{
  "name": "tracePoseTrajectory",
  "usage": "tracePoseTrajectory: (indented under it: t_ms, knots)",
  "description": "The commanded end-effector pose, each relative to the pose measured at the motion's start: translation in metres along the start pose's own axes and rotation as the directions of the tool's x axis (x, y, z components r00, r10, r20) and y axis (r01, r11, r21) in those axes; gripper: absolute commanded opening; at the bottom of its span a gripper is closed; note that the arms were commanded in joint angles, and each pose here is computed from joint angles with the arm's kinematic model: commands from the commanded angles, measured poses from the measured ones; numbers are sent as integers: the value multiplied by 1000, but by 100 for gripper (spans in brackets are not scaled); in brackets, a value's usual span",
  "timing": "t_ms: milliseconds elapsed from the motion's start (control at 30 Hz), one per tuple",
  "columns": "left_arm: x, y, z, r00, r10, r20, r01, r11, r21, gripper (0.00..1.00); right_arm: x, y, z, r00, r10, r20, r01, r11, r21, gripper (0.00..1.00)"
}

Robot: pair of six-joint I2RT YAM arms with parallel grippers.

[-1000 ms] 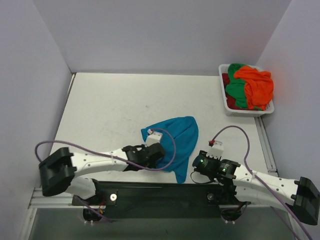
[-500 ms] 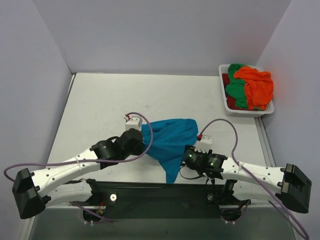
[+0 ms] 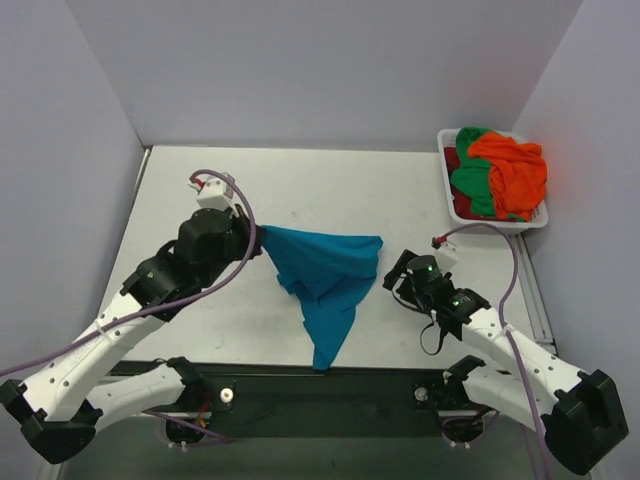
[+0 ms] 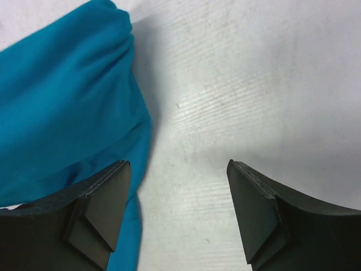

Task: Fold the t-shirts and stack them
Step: Flatten out the tshirt

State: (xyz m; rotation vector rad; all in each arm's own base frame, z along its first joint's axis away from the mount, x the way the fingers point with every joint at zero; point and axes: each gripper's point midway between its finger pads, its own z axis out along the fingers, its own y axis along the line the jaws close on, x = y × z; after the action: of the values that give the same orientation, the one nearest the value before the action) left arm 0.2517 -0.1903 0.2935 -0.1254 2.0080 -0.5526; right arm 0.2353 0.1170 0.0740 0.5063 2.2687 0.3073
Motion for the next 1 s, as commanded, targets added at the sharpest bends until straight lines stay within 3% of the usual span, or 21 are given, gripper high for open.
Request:
tracePoseTrajectory:
  t_ms: [0,167,433,667,967]
  knots:
    - [-51,-9,-16,995,-10,95,7,999,31,0,-6,25,6,1000,-13,-27,10,993,-116,70]
    - [-96,-23,-28,985,-16,173,7,999,53,0,11,56,15,994,-46,-98,25,979,-204,64]
    - [-120,-27,-29,978,-1,208,-8,999,40,0,58,103,24,975,-172,-144,132,960,-248,62]
    - [-136,-25,-40,971,7,241,-16,999,35,0,95,107,30,959,-204,-198,147,952,-269,63]
    - [-135,-26,-38,971,6,237,-17,999,43,0,123,102,0,943,-299,-147,264,939,-222,62]
